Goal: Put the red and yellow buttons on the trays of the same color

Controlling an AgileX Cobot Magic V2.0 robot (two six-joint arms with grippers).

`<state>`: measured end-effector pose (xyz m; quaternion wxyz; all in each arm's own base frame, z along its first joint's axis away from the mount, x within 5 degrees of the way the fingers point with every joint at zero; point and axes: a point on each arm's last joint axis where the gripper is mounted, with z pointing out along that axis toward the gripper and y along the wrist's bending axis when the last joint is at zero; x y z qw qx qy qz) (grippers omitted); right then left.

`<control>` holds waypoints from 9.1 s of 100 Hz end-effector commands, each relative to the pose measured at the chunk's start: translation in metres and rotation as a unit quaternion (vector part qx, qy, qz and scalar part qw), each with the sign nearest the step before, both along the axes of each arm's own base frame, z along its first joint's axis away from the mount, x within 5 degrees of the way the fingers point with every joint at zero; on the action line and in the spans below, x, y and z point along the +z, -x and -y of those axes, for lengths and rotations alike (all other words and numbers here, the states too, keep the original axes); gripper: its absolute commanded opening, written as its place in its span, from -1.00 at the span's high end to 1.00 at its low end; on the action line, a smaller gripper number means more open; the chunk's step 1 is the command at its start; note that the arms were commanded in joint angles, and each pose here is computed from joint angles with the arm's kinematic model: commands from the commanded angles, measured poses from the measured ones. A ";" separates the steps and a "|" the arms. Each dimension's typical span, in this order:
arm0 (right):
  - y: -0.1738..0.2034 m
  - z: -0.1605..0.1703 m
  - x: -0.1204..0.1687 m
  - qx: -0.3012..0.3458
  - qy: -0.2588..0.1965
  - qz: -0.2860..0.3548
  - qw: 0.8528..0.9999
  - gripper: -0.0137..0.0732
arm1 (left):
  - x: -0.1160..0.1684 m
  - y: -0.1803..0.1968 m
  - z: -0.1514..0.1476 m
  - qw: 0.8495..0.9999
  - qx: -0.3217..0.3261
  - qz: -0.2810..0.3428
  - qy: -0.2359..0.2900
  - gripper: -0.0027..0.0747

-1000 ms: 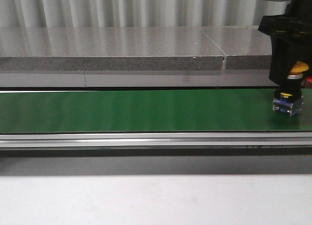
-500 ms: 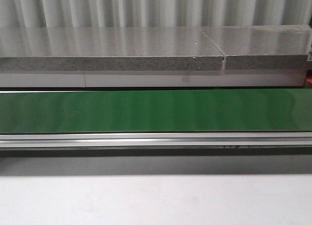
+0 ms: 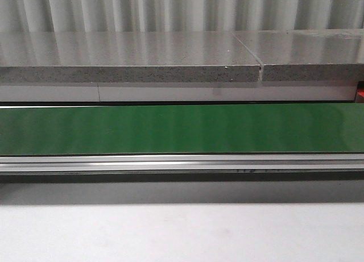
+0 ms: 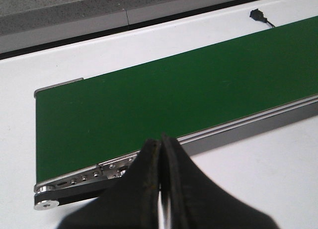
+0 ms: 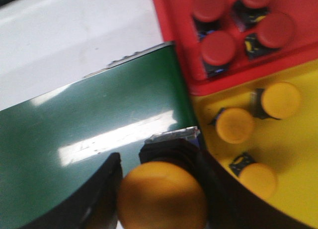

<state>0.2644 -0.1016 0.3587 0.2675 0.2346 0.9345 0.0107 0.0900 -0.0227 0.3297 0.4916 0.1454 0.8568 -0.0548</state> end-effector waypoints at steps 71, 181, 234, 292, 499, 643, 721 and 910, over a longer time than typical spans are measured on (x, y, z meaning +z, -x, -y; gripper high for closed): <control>0.053 0.082 -0.036 -0.222 0.015 0.028 0.975 0.39 | 0.014 -0.002 0.001 0.999 0.002 0.043 0.018 0.98; 0.013 0.112 -0.131 -0.238 -0.073 -0.054 0.967 0.23 | 0.014 -0.002 0.001 0.999 0.002 0.043 0.018 0.98; 0.012 0.110 -0.129 -0.239 -0.079 -0.048 0.966 -0.29 | 0.014 -0.002 0.001 0.999 0.002 0.043 0.018 0.98; 0.037 0.086 -0.059 -0.222 -0.013 0.033 0.974 -0.28 | 0.014 -0.002 0.001 0.999 0.002 0.043 0.018 0.98; 0.124 -0.110 -0.044 0.183 0.128 0.411 0.884 0.92 | 0.014 -0.002 0.001 0.999 0.002 0.043 0.018 0.98; 0.211 -0.100 -0.144 0.118 0.165 0.536 0.819 0.92 | 0.014 -0.003 0.001 0.999 0.002 0.042 0.018 0.98; 0.211 -0.100 -0.143 0.116 0.161 0.537 0.820 0.92 | 0.014 -0.003 0.001 0.999 0.002 0.042 0.018 0.98; 0.211 -0.100 -0.144 0.116 0.160 0.536 0.820 0.92 | -0.132 0.034 -0.018 0.947 0.100 0.295 0.081 0.98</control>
